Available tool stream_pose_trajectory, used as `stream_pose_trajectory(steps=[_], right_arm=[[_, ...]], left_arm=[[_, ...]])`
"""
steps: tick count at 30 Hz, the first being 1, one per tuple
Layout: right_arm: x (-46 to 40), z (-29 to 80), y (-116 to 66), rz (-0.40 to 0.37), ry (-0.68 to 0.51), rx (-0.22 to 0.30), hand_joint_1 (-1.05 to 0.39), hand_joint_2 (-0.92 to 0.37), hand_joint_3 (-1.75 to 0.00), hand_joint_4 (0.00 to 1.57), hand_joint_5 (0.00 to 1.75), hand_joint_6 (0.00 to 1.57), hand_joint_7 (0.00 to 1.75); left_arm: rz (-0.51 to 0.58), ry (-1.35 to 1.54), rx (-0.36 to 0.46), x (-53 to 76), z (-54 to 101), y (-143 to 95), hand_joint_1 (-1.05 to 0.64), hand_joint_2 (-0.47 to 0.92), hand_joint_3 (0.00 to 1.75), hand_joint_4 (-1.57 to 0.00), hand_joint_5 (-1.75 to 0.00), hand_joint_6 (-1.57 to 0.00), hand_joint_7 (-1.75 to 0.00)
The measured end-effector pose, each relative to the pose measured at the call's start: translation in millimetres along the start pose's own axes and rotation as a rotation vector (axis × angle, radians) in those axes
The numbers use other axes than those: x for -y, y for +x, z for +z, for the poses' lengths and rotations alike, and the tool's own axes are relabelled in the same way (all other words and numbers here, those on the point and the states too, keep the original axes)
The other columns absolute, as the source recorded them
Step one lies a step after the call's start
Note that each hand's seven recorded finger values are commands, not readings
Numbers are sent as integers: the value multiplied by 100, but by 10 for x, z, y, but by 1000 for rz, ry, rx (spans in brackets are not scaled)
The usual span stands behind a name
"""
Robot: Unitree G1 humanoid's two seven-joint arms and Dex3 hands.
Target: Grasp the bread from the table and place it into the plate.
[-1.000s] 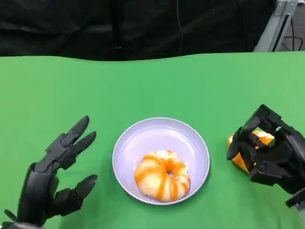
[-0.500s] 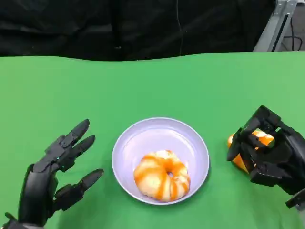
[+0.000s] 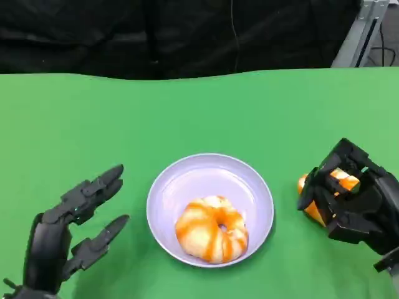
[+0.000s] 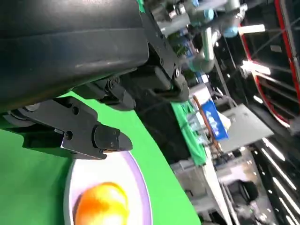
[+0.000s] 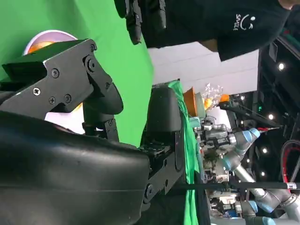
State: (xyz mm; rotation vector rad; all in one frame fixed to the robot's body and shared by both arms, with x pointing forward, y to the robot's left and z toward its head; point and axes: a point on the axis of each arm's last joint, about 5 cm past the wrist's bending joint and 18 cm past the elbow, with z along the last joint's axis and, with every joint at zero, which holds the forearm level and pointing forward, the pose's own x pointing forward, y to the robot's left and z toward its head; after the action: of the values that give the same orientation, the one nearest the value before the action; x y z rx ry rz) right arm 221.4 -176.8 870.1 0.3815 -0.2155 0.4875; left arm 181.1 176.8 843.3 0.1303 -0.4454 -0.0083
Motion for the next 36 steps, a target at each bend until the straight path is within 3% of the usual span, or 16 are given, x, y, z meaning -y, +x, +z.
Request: stream_pose_trajectory(steps=[5,7,9,11,24,36], right_arm=[[0,0,0,0,0,0,9,-60,-126,51,175,32,169],[1,0,1,2,1,1,9,-60,-126,51,175,32,169],[1,0,1,4,2,2,10,-60,-126,51,175,32,169],[1,0,0,5,3,2,11,-60,-127,51,175,32,169],[5,-10,2,3,6,-2,8,-59,-126,51,175,33,168],[8,-9,5,2,0,4,9,-59,-124,52,175,35,168]], left_arm=[[24,20,-8,-4,-18,-6,2,92,44,-121,-22,-128,-18],[26,19,-3,-3,-17,8,3,92,43,-104,-66,-118,-44],[33,12,5,-3,-14,18,3,92,43,-94,-96,-108,-69],[35,7,9,-3,-12,21,2,92,43,-92,-107,-104,-82],[29,-44,12,6,-11,22,-2,92,46,-80,-145,-91,-110],[3,-68,26,1,3,29,-3,91,51,-75,-151,-85,-116]])
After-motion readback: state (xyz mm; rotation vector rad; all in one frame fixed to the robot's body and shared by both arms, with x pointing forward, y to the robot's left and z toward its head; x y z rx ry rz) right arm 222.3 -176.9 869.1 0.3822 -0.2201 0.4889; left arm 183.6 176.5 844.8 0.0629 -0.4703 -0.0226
